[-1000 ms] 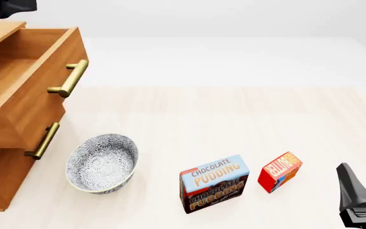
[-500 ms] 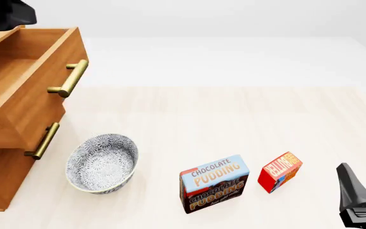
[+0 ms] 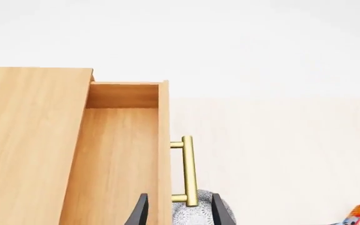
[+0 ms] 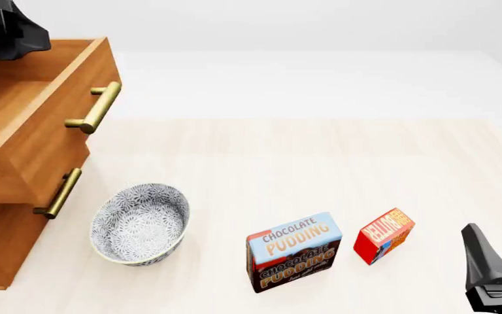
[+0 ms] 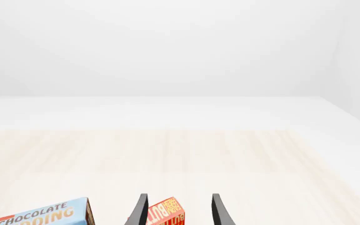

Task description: Put the butter at the back in the top drawer of the cabinet and close it.

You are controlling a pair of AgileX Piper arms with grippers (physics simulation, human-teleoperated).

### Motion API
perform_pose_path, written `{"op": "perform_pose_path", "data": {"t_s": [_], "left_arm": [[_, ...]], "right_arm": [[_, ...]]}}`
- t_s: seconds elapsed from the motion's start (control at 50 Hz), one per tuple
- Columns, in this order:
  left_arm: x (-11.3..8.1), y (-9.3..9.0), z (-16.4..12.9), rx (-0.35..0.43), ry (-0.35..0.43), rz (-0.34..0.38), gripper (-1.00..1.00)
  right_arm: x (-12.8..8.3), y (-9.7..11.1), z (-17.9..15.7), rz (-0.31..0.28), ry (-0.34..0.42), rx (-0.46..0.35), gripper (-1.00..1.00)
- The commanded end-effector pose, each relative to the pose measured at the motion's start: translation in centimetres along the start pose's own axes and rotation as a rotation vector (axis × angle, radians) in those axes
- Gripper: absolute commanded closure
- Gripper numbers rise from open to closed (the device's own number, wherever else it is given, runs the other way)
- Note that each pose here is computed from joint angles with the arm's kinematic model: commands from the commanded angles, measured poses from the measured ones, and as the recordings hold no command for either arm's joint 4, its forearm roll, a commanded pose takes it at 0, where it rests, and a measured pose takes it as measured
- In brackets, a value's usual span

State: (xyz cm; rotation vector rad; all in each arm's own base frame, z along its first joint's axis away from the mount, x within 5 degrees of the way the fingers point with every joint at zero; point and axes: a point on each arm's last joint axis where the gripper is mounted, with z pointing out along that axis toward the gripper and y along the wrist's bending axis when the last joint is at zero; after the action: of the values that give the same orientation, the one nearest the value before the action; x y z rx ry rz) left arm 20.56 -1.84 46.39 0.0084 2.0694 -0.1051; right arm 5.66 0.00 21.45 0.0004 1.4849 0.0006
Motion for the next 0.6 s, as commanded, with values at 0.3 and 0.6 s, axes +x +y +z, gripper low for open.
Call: {"op": "perform_pose_path", "data": {"t_s": [0.3,0.6], "left_arm": [[1.0,0.2,1.7,-0.008,0.028,-0.013,-1.0],[1.7,0.3,2.8,-0.012,0.047,-0.022,-1.0]], "right_arm": [[0.0,0.0,0.0,0.0,0.0,0.0,-1.0],[0.0,0.0,0.0,0.0,0.0,0.0,-1.0]]}}
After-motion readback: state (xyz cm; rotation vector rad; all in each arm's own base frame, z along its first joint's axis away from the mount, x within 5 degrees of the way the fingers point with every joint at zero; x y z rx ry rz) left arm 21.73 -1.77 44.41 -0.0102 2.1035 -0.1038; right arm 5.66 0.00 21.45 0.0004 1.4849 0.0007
